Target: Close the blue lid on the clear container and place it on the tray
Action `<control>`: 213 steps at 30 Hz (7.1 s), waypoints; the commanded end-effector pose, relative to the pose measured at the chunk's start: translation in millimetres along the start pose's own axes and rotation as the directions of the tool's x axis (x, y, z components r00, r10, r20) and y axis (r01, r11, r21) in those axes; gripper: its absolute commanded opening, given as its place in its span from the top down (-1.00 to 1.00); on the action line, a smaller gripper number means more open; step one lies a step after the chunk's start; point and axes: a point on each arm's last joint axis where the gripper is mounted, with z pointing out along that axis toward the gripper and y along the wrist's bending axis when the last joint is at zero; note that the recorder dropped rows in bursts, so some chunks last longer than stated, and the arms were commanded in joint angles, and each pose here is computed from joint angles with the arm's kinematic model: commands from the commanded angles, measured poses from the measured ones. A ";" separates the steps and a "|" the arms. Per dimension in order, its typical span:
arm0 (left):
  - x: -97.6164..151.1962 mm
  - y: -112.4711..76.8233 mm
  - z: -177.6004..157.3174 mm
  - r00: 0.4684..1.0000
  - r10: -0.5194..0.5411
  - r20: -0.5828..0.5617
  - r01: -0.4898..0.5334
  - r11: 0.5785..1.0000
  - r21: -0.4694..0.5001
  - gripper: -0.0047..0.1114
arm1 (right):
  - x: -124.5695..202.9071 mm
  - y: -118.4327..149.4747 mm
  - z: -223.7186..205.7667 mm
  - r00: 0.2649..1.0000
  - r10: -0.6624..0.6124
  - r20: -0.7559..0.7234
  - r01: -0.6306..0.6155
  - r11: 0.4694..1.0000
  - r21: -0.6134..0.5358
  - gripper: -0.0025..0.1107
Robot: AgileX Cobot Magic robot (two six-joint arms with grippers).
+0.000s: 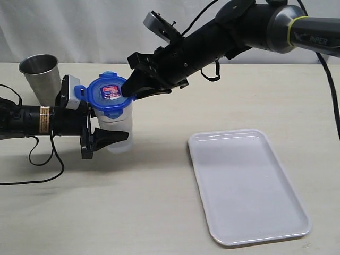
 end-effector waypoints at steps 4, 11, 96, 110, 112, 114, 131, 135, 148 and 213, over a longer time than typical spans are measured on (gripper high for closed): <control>-6.4 0.4 4.3 0.998 -0.045 0.043 0.045 0.999 -0.006 0.85 | 17.5 -30.6 11.1 0.991 -0.046 -0.127 0.059 0.994 0.097 0.39; -6.6 1.0 4.3 0.998 -0.047 0.046 0.048 0.999 -0.012 0.26 | 20.3 -36.1 9.9 0.985 -0.052 -0.163 0.077 0.985 0.153 0.39; -5.8 -2.6 4.1 0.991 0.129 0.032 -0.130 0.991 0.023 0.92 | 14.1 105.4 -22.7 0.914 -0.402 -0.047 0.392 0.851 0.349 0.23; -5.8 -2.6 4.1 0.994 0.106 0.031 -0.106 0.994 0.023 0.92 | 9.7 82.1 -6.5 0.943 -0.331 -0.032 0.309 0.835 0.456 0.23; -5.8 -2.6 4.1 0.994 0.106 0.031 -0.106 0.994 0.023 0.92 | 10.8 77.9 0.0 0.947 -0.318 -0.042 0.303 0.842 0.447 0.23; -5.8 -2.6 4.1 0.994 0.106 0.031 -0.106 0.994 0.023 0.92 | 12.3 73.3 5.3 0.950 -0.307 -0.061 0.301 0.843 0.445 0.23; -5.7 -2.9 4.1 0.994 0.107 0.031 -0.108 0.994 0.026 0.92 | 33.8 80.5 48.6 0.913 -0.343 -0.220 0.406 0.803 0.436 0.58; -5.7 -2.9 4.1 0.994 0.107 0.031 -0.108 0.994 0.026 0.92 | 37.6 77.2 56.6 0.890 -0.368 -0.269 0.453 0.774 0.441 0.77; -5.7 -2.8 4.1 0.980 0.196 0.033 -0.196 0.980 0.023 0.92 | 24.8 120.6 35.3 0.713 -0.615 -0.335 0.701 0.625 0.344 0.62; -19.2 5.4 1.1 0.837 0.546 0.029 -0.543 0.837 -0.074 0.92 | 52.5 68.3 66.2 0.277 -0.771 -0.574 0.927 0.371 -0.050 0.53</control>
